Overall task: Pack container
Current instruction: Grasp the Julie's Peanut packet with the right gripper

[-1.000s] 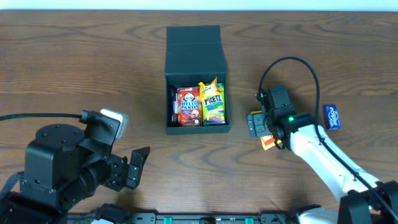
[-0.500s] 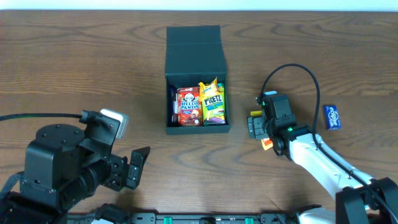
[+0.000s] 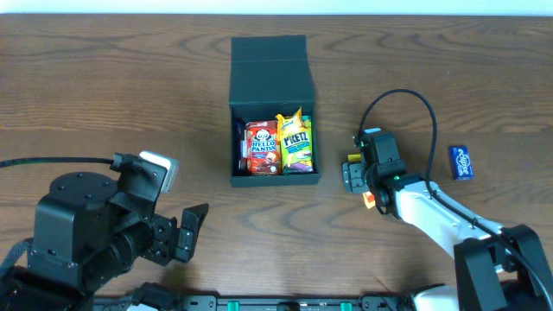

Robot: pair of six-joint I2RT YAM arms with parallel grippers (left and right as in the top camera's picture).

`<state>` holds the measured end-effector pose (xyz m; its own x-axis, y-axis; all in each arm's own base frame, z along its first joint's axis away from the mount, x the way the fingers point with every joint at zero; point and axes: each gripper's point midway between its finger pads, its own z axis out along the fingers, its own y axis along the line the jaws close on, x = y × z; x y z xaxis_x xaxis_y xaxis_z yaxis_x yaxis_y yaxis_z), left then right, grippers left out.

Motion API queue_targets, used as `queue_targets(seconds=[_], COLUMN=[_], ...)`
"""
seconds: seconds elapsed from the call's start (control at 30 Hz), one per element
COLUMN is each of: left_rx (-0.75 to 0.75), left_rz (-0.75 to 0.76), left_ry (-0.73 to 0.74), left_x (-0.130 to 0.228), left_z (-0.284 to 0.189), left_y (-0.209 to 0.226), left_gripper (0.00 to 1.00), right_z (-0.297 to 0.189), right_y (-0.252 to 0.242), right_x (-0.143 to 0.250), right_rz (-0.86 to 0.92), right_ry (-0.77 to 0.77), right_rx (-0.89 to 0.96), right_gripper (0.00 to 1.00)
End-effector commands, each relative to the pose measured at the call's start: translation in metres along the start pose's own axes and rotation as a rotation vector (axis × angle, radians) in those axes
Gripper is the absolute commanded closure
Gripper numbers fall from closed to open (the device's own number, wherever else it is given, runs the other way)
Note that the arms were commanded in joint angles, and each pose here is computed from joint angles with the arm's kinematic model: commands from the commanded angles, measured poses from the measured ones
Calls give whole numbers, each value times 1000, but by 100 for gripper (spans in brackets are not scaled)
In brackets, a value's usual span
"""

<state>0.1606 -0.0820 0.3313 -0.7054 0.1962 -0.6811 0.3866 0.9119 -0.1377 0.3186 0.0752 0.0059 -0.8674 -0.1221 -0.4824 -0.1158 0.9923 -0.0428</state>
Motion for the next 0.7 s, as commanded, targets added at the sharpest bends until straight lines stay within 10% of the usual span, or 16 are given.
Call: queue_targets(seconds=[0.0, 0.67], left_rx=[6, 6], left_rz=[9, 9], left_ry=[-15, -15], left_x=[-3, -3], left_z=[-4, -4], left_y=[-2, -2], left_gripper=[5, 5], right_z=[1, 12], right_y=[-3, -1], right_x=[1, -2], right_rz=[27, 93], right_ry=[-2, -5], right_rx=[4, 3], right_gripper=[30, 65])
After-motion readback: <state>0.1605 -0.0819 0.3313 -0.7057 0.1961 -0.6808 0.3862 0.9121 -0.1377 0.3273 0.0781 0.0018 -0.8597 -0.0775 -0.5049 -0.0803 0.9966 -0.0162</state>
